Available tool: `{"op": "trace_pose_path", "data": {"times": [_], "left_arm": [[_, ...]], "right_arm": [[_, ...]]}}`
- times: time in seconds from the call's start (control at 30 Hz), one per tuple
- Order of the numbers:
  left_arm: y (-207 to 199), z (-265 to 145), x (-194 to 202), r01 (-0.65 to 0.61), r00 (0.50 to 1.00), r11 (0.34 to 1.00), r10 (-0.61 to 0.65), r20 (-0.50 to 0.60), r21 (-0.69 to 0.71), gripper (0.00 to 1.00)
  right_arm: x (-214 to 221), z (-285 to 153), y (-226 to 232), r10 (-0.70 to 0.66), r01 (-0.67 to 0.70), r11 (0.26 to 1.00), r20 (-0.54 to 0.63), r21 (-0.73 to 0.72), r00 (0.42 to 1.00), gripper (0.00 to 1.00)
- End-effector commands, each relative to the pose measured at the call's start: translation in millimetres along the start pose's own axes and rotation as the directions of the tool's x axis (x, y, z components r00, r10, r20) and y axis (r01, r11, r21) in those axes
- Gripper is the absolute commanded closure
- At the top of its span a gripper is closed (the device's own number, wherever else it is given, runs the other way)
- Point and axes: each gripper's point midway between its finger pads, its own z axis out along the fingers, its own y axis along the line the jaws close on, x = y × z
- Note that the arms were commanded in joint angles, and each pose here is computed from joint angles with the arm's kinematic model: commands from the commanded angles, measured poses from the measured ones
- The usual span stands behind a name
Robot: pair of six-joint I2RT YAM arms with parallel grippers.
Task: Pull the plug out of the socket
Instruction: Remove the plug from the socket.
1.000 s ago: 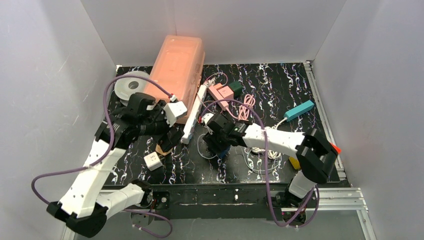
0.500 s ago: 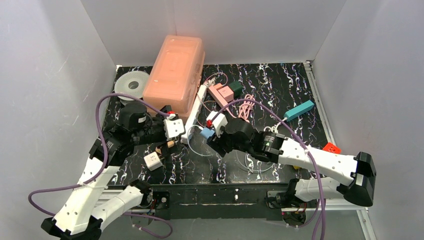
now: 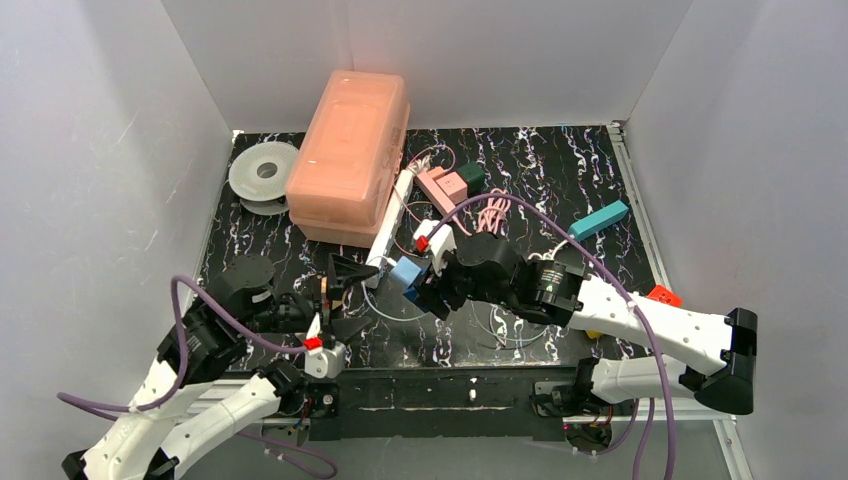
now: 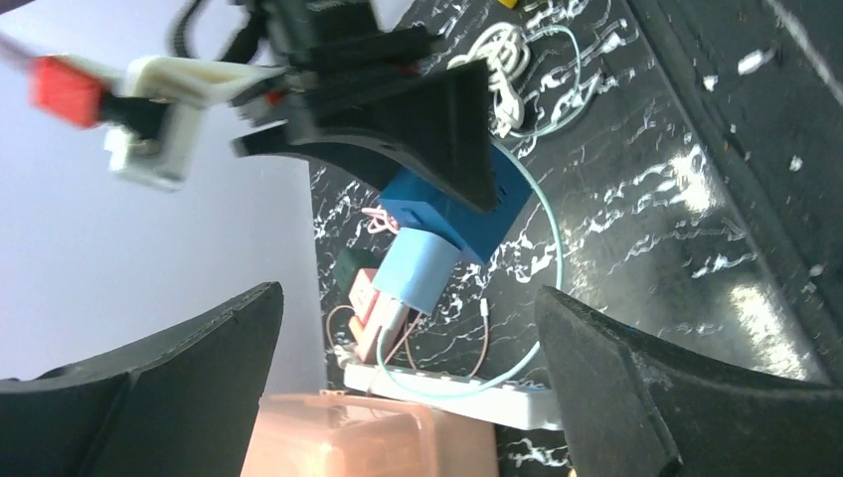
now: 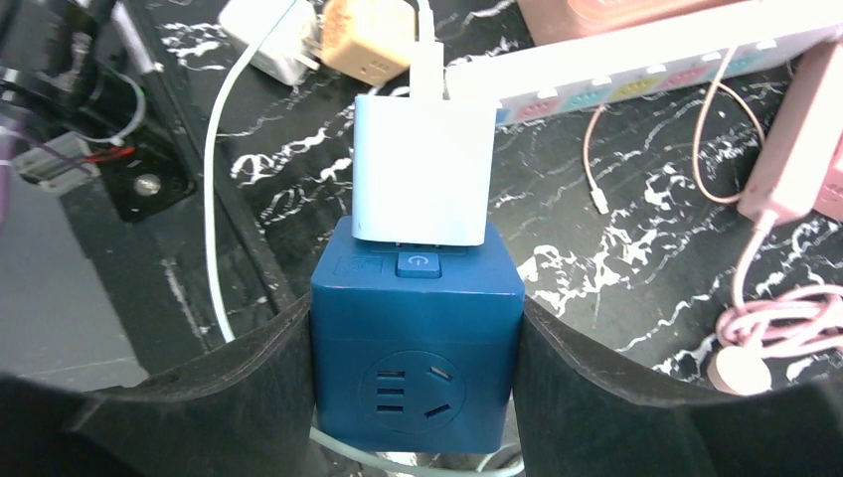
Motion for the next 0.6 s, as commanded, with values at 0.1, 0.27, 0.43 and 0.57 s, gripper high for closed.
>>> {"op": "trace_pose_path", "data": {"times": [0.1,0.27,0.43,0.57], "left_arm": [[-5.2,16.8,5.3,-0.351,0.936,0.936,0.348,0.055,0.043,0.02],[-7.8,26.1,8.4,-0.422,0.906,0.904,0.417,0.074,0.075,0.02],[-5.8,29.9,8.1,-0.438,0.899,0.894,0.433,0.070,0.095,0.06],[-18.2,30.8,14.0,-0.422,0.907,0.895,0.417,0.060,0.145,0.12]], "right_arm": [[-57.2,-14.2,27.4,0.040,-0.019,0.989,0.141,-0.147,0.989,0.99],[-56.6,-8.3,33.7,0.040,-0.018,0.985,0.126,-0.170,0.991,0.99],[-50.8,-0.3,35.9,0.027,-0.014,0.989,0.091,-0.146,0.995,0.99],[-60.9,-1.1,38.1,0.054,-0.035,0.988,0.127,-0.150,0.990,0.99]]}}
